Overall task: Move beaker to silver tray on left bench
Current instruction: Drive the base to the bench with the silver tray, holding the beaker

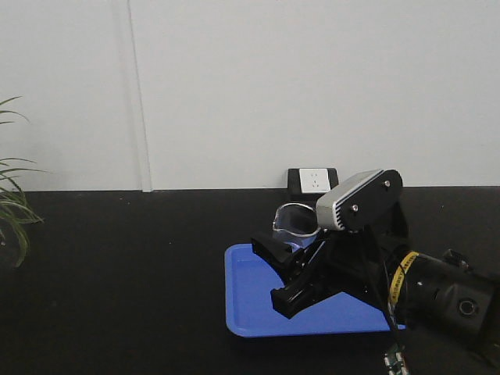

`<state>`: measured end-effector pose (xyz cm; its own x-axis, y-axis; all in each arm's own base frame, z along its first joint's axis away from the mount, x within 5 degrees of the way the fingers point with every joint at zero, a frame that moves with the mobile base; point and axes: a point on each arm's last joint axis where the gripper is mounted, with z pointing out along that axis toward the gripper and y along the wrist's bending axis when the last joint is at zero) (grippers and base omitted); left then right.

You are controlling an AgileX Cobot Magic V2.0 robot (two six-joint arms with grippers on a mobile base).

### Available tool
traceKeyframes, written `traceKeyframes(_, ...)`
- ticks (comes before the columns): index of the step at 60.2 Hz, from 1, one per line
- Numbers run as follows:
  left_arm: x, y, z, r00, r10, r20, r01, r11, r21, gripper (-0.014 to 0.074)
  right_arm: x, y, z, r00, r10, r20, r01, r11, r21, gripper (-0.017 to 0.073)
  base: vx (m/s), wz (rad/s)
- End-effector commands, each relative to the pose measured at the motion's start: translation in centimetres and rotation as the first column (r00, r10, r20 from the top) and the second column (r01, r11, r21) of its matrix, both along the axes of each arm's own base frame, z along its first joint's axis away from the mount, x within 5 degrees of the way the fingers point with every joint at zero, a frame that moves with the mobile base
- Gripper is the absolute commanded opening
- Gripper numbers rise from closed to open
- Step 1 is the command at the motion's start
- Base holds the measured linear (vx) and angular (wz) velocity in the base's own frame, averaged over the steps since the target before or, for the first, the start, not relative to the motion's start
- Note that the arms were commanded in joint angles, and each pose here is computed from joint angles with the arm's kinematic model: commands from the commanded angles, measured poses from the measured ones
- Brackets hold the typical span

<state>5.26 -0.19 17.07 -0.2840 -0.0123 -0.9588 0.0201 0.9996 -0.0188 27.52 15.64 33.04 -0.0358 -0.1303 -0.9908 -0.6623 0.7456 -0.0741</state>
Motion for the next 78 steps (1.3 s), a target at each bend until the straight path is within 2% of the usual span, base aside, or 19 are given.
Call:
traceKeyframes(1, 0.18, -0.02, 0.07, 0.998, -0.002, 0.066, 0.002, 1.000, -0.009, 0.0001, -0.66, -0.01, 2.30, 0.997, 0.028, 0.072, -0.033, 0.997, 0.069, -0.0010, -0.28, 0.05)
traceKeyframes(78, 0.18, -0.02, 0.07, 0.998, -0.002, 0.066, 0.002, 1.000, -0.009, 0.0001, -0.68, 0.01, 2.33, 0.997, 0.031, 0.074, -0.036, 0.997, 0.071, -0.0011, -0.31, 0.06)
